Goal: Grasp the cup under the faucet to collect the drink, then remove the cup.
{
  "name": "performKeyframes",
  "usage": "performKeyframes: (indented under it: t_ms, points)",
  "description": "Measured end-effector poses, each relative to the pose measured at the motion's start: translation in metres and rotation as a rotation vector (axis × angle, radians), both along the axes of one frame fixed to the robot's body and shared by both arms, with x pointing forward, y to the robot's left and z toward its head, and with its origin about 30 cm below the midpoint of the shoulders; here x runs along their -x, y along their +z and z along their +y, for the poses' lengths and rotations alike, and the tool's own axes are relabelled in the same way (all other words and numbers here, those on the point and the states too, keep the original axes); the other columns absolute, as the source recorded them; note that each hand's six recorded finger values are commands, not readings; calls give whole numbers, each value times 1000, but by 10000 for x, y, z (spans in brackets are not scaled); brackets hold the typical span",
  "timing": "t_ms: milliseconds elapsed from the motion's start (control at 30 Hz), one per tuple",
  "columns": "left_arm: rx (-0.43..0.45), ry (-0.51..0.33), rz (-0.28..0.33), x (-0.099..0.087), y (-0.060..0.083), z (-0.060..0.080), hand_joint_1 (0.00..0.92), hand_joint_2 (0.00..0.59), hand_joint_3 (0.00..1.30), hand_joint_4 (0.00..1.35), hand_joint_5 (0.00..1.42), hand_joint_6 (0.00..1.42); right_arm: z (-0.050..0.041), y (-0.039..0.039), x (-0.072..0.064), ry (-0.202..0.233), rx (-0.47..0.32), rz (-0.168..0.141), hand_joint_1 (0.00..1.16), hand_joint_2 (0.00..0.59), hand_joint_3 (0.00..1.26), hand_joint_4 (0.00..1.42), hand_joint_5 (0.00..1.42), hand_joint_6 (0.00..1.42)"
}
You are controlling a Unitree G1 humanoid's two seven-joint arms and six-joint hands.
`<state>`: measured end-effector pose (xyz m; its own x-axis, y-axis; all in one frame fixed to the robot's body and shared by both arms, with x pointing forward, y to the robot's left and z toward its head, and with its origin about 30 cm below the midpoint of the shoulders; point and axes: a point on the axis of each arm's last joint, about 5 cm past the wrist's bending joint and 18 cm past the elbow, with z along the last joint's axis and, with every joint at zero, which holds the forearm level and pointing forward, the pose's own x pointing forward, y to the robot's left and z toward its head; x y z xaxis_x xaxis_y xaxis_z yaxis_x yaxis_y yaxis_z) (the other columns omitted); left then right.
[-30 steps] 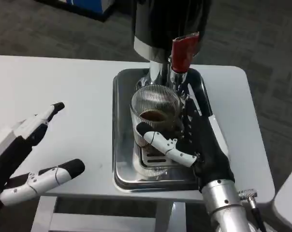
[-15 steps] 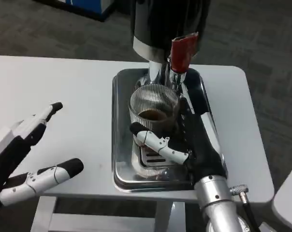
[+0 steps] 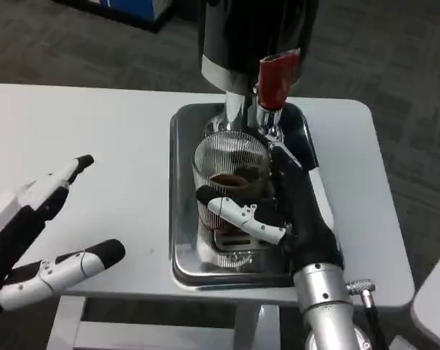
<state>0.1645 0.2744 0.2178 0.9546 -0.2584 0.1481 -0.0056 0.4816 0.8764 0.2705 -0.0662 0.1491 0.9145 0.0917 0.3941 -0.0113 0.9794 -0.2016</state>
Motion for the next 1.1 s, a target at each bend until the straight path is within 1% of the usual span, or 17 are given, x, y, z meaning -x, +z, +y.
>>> performKeyframes:
  t_ms: [100,233,267,367,500,733,833,900,1000,1100]
  points:
    - [0,1,4,5,-6,2,0,83,0,0,0,0,-3,-6,10,-16,-8,-2,852,148,440,508,606,542]
    - [0,3,5,8,-7,5,0,83,0,0,0,0,1,-14,23,-31,-17,-5,864,151,496,540,651,562]
    - [0,4,5,10,-8,7,0,83,0,0,0,0,0,-14,24,-34,-18,-6,870,149,520,563,694,596]
    - [0,6,6,14,-9,11,0,83,0,0,0,0,-2,-21,29,-41,-19,-7,883,146,562,585,741,651]
    - [-1,8,8,18,-12,13,0,83,0,0,0,0,-5,-23,32,-51,-18,-10,905,149,599,620,825,804]
    - [-6,-2,-2,27,6,-7,0,83,0,0,0,0,-28,-33,61,-67,-20,-17,920,142,624,636,873,910]
    - [-6,-3,-2,27,6,-9,0,83,0,0,0,0,-57,-39,80,-77,-19,-21,920,142,629,636,884,931]
    - [-6,-3,-3,27,7,-10,0,83,0,0,0,0,-93,-51,120,-84,-18,-26,920,142,631,645,888,947]
    - [-6,-4,-5,28,12,-14,0,83,0,0,0,0,-130,-59,177,-80,-6,-28,920,142,631,645,887,957]
    - [-8,-7,-8,28,18,-20,0,83,0,0,0,0,-145,-60,229,-66,7,-29,918,141,631,646,883,960]
